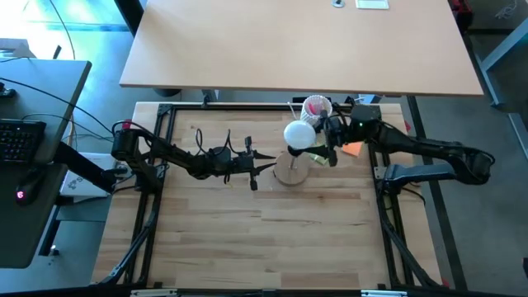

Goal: Screw lightbulb
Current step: Insert the lightbulb into the lamp socket

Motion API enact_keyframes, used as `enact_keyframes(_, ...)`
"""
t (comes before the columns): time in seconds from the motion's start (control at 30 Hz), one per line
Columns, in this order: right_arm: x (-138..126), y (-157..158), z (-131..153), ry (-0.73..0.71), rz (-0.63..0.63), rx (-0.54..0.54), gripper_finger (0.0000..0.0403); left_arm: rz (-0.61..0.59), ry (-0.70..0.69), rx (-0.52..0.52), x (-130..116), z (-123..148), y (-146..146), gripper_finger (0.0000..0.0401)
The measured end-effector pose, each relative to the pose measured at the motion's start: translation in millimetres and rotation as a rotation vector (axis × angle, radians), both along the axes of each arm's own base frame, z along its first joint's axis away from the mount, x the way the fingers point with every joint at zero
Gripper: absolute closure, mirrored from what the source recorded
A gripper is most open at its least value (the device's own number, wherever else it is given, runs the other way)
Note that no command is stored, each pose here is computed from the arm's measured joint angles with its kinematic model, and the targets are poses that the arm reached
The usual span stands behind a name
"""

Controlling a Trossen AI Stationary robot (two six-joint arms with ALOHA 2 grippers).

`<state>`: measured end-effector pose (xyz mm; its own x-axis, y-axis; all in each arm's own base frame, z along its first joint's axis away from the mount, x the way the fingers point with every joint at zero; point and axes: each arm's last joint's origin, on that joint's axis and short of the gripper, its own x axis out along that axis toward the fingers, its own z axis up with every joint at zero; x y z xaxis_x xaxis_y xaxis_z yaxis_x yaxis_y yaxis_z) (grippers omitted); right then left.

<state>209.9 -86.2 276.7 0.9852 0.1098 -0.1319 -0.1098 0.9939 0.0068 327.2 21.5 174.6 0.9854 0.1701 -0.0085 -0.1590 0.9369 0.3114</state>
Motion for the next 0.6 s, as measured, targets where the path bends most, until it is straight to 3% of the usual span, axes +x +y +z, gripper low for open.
enact_keyframes(0.4, 19.9, -27.6, -20.9, -0.047, 0.21, 0.076, 0.0124, 0.003, -0.002, -0.019, 0.0, -0.1, 1.0, 0.0325)
enact_keyframes(0.6, 21.8, -38.6, -25.6, -0.067, 0.244, 0.101, 0.0142, 0.003, 0.002, -0.024, 0.0, -0.5, 1.0, 0.0325)
